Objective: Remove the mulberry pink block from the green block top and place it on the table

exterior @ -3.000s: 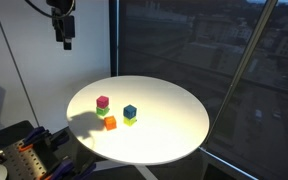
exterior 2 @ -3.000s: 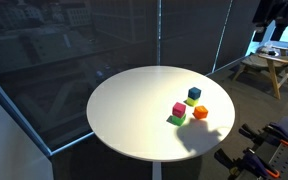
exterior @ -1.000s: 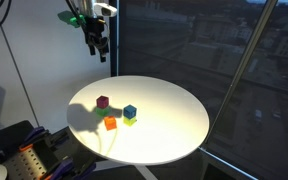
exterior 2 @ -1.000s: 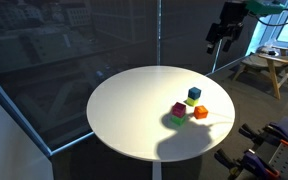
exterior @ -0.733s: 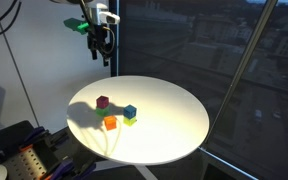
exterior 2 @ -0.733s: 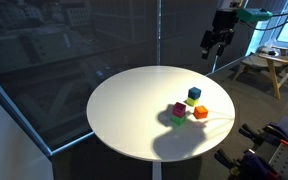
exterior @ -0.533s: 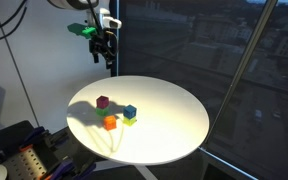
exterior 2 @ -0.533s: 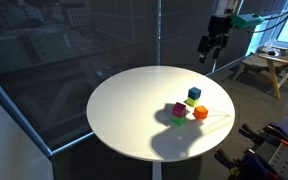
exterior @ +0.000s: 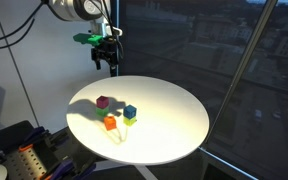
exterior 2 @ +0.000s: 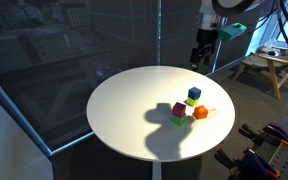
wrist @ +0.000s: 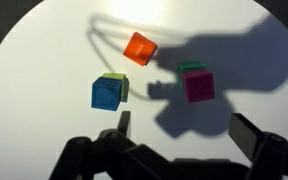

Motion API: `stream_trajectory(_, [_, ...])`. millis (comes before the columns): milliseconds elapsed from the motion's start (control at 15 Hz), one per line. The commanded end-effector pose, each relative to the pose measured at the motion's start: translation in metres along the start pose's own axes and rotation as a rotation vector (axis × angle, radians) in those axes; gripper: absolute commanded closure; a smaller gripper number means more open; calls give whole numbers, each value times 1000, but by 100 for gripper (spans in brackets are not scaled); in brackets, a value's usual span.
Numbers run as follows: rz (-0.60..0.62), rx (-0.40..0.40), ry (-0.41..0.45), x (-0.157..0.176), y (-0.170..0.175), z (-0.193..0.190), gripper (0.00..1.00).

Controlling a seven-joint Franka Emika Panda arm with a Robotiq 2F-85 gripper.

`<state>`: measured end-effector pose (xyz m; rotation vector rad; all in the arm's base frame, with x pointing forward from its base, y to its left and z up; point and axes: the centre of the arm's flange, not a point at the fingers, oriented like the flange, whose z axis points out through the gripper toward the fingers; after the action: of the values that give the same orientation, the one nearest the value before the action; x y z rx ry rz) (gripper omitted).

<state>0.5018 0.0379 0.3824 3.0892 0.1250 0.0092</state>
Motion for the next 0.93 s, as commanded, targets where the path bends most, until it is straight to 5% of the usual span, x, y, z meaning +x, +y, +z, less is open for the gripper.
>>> stream_trajectory(0, [-55, -20, 6, 21, -13, 4, 0])
stream_trajectory(867, [-12, 23, -17, 46, -53, 40, 0])
